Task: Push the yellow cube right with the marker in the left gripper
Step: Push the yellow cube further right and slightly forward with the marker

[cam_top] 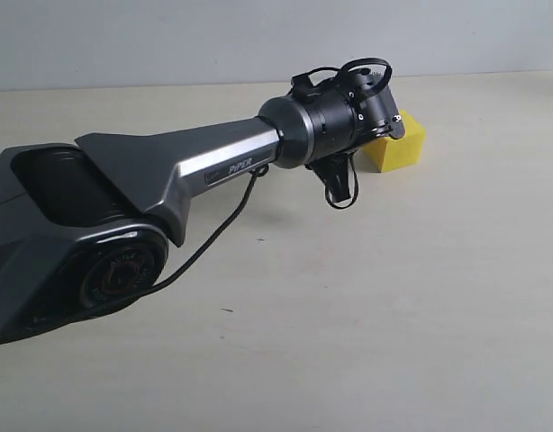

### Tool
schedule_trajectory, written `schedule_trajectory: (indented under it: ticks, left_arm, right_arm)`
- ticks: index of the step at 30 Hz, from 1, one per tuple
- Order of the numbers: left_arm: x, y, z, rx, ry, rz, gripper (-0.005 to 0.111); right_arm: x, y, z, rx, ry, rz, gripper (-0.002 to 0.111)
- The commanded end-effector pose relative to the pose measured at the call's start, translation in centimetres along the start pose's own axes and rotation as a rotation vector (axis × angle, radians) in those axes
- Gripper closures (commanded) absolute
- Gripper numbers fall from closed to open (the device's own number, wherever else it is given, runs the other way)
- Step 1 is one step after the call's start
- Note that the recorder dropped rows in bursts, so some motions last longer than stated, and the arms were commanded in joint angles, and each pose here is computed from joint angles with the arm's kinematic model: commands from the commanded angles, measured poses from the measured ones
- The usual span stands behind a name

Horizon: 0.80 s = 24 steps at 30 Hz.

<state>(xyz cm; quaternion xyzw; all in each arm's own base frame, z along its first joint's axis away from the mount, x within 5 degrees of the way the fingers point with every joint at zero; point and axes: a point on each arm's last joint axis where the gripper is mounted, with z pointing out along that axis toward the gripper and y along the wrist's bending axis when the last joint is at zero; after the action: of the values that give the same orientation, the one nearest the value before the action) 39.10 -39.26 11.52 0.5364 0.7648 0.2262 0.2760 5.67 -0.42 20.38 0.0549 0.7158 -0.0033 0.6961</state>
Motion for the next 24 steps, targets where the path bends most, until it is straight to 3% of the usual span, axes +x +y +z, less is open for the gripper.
schedule_trajectory:
  ticks: [1,7,14,24]
  left_arm:
    - [-0.4,-0.1,-0.2,0.028,-0.034,-0.054,0.107]
    - [0.9,1.3,0.2,0.039,0.049,-0.119,0.107]
    - [0.0,0.7,0.5,0.077,-0.047,-0.186,0.107]
    - [-0.2,0.3,0.3,0.089,-0.042,-0.173,0.107]
  right_arm:
    - [0.1,0.0,0.0,0.006,-0.008,-0.007,0.108]
    - [0.1,0.0,0.0,0.006,-0.008,-0.005,0.108]
    - [0.1,0.0,0.0,0.006,-0.008,-0.008,0.108]
    - [0.1,0.0,0.0,0.006,-0.008,-0.008,0.108]
